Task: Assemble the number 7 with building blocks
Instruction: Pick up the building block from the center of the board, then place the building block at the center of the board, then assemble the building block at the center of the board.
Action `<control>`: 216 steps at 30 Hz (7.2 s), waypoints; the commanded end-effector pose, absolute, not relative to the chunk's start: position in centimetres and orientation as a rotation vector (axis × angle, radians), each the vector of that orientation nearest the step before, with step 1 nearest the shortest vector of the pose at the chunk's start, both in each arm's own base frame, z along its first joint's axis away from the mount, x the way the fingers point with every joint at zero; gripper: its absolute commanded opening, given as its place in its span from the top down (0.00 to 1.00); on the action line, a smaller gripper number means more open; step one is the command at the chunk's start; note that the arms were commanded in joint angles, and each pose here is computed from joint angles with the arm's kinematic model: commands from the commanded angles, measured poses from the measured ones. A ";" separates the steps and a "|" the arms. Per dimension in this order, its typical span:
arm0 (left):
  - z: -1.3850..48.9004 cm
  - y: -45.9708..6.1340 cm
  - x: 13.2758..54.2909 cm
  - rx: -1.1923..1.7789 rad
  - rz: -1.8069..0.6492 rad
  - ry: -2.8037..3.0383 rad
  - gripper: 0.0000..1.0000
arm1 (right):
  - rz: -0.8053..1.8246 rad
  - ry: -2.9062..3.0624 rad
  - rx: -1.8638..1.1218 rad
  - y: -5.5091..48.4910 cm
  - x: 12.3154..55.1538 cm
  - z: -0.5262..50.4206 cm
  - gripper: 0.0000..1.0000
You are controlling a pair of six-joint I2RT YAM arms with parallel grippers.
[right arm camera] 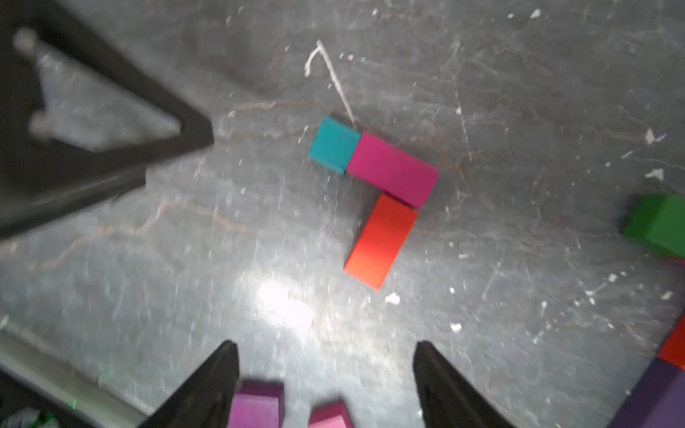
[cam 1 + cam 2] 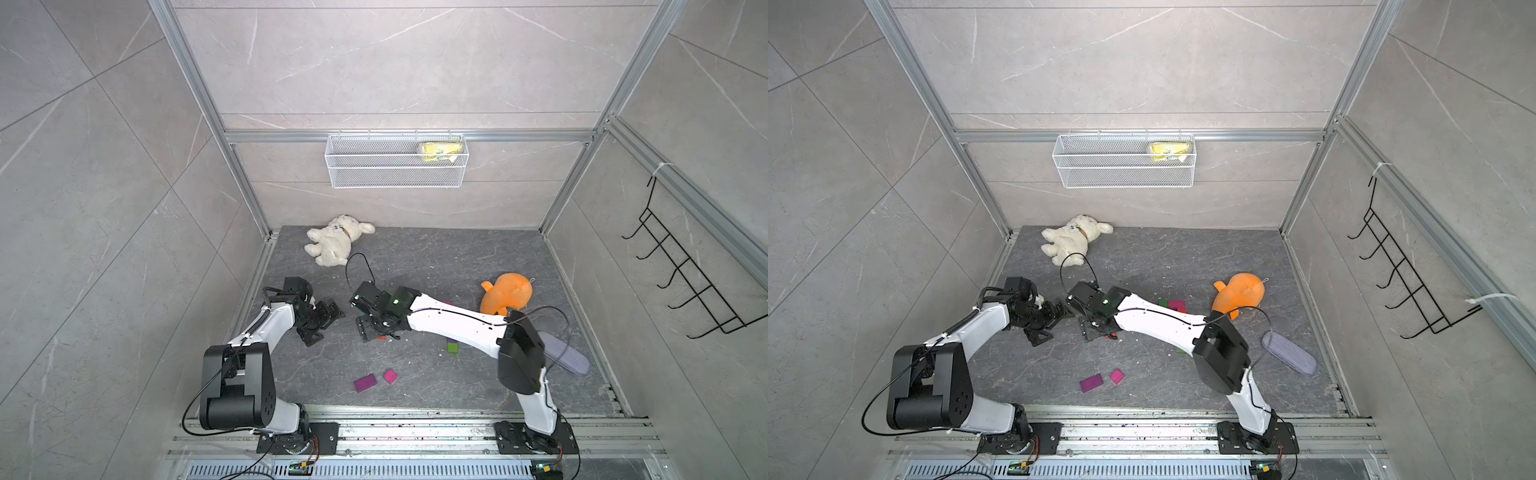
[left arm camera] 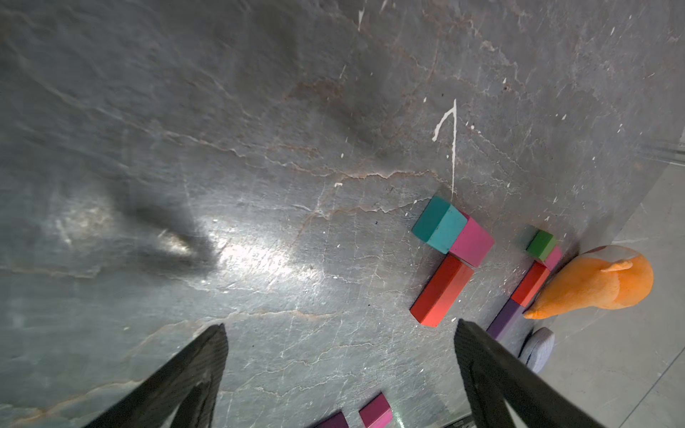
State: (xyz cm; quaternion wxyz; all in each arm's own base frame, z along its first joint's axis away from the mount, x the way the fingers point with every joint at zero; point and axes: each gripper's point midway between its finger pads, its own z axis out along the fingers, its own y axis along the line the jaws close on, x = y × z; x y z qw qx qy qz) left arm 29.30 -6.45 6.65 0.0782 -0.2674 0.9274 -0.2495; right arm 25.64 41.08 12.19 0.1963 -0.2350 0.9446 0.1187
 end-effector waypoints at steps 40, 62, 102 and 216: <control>6.9 -4.5 27.7 -1.053 -0.962 2.686 0.00 | 0.376 1.903 -2.157 45.8 13.3 3.2 0.31; 6.8 -4.3 27.6 -1.067 -0.966 2.672 0.00 | 0.166 1.951 -2.201 44.1 15.0 0.5 0.60; 9.1 -4.2 27.5 -0.875 -0.869 2.662 0.00 | 0.163 2.732 -0.114 41.5 21.9 6.9 0.70; 8.5 -5.8 27.4 -0.801 -0.881 2.707 0.00 | -0.015 2.914 -0.189 39.5 23.4 1.5 0.60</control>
